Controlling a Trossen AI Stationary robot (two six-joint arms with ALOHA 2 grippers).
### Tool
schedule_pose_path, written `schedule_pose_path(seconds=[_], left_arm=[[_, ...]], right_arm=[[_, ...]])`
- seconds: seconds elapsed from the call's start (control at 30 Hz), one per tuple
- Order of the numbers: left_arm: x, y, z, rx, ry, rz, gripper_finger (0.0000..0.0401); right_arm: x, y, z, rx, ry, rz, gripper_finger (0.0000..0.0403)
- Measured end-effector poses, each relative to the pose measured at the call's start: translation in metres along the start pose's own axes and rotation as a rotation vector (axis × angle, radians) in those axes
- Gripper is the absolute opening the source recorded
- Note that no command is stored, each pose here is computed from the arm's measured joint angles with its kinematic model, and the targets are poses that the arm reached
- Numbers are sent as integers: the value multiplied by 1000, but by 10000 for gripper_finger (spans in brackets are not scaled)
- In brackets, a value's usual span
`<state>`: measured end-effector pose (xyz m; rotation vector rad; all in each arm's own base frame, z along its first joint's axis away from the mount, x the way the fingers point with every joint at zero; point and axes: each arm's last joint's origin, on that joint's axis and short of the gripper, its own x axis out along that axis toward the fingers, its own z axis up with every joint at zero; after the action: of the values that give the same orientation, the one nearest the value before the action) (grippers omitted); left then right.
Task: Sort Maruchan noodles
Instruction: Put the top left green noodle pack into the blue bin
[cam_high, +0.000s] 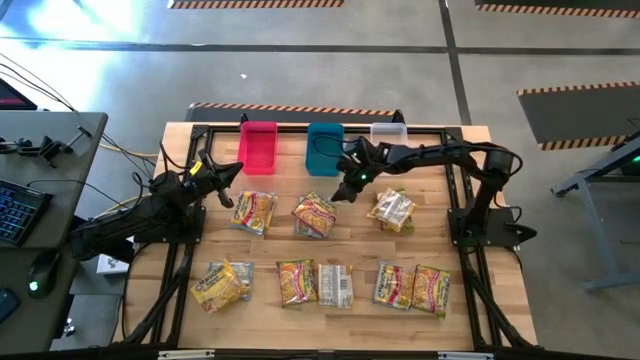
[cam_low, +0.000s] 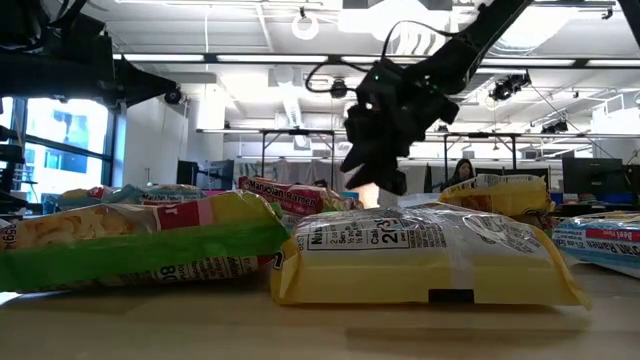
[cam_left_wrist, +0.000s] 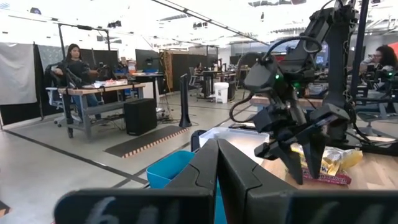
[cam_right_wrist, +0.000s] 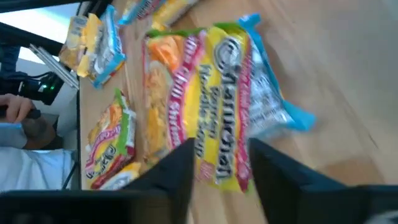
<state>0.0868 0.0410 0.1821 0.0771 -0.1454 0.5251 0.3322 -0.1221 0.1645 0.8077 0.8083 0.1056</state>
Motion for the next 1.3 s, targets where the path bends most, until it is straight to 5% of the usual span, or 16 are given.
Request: schedule_pose_path(seconds=[0.23, 0.7, 1.3], left_arm=[[0, 0, 0, -10, 0, -1, 0], [0, 0, 0, -36, -2, -11, 0], [0, 0, 0, -36, -2, -13, 0]], right_arm=[[15, -17, -19, 23, 17, 85, 253], [36, -33, -33, 123, 29, 175, 255], [50, -26, -32, 58, -3, 228, 236]])
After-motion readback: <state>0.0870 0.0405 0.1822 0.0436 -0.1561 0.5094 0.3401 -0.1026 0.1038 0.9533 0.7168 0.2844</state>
